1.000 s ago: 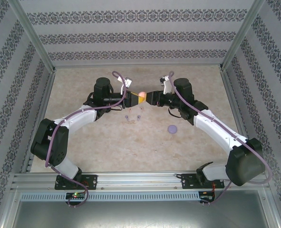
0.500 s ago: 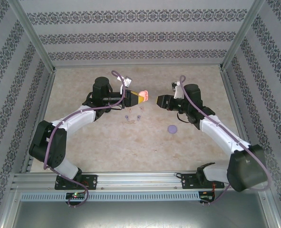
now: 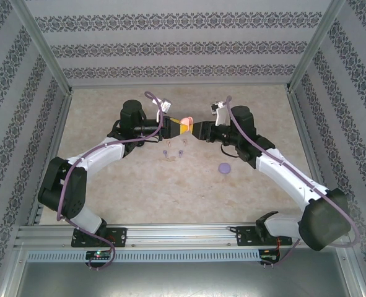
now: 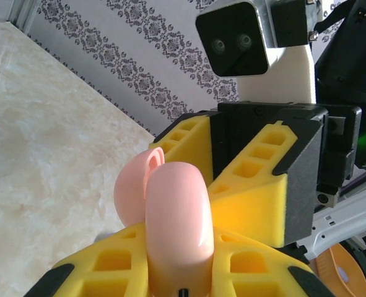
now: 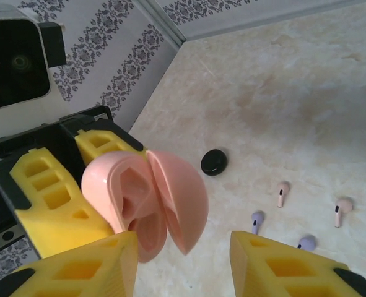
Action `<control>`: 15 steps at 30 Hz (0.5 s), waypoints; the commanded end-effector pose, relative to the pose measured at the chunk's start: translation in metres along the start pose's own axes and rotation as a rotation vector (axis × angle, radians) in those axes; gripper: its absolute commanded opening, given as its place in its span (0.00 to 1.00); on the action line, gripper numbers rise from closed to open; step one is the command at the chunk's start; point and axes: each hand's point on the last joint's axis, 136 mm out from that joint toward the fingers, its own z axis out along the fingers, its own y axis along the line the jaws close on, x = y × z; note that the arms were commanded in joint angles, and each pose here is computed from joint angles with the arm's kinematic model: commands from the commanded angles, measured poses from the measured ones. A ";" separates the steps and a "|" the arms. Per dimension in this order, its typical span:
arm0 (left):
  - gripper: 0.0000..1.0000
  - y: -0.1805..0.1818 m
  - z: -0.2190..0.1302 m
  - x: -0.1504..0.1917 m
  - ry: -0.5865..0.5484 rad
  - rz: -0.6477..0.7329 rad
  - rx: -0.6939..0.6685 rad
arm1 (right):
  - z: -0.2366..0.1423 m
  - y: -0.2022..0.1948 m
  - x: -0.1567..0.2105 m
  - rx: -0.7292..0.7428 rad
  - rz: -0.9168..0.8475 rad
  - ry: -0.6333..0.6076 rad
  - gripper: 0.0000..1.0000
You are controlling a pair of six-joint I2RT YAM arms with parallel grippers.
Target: Insert the wireless bluetooth earbuds into the charging case
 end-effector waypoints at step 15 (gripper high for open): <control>0.00 -0.021 0.000 -0.019 -0.029 0.081 0.049 | 0.015 0.000 -0.016 0.013 -0.003 -0.022 0.33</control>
